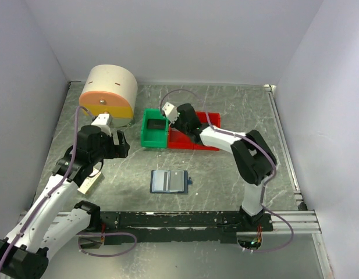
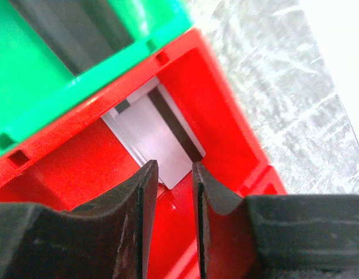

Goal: Take the credit cards out of the card holder

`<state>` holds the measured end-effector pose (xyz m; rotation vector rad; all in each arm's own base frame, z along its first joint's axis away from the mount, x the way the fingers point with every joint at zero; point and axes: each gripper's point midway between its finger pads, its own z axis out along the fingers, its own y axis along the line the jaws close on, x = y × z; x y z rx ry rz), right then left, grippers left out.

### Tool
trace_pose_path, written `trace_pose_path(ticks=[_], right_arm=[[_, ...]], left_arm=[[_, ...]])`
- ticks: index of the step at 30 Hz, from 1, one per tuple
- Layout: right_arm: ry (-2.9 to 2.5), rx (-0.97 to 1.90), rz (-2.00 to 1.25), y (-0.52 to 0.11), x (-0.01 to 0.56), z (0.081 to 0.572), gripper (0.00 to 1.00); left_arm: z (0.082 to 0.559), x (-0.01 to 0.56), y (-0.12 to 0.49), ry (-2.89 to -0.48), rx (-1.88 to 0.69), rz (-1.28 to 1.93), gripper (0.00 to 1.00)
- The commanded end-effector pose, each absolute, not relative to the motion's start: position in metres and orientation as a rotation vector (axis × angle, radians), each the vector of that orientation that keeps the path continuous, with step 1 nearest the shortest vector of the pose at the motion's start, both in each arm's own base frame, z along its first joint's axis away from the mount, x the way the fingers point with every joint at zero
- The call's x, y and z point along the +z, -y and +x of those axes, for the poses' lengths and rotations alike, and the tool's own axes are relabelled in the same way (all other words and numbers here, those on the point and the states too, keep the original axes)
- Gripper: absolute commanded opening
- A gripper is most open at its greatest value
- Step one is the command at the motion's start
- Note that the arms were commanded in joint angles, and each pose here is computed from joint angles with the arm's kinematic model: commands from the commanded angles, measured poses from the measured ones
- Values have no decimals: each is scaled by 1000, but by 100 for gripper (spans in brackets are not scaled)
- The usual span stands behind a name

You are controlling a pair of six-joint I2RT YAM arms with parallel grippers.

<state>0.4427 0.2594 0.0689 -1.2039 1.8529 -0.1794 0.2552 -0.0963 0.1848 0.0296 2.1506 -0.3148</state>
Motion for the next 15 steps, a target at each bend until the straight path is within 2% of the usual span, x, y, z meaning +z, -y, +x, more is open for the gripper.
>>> trace_pose_path(ticks=[1,5,9,15], right_arm=[[-1759,108,-821,-278,165,434,32],[-1816,408,-558,-280,189,391,44],[-2004,690,-273,-275,170,343,44],[-2095,1146,-246,-298,159,263,43]], left_arm=[[258,190,107,-2132,-374,86,99],[258,185,114,-2147,-411,124,98],[257,181,121,-2166,-443,152,98],[254,175,130,-2197,-498,173,99]])
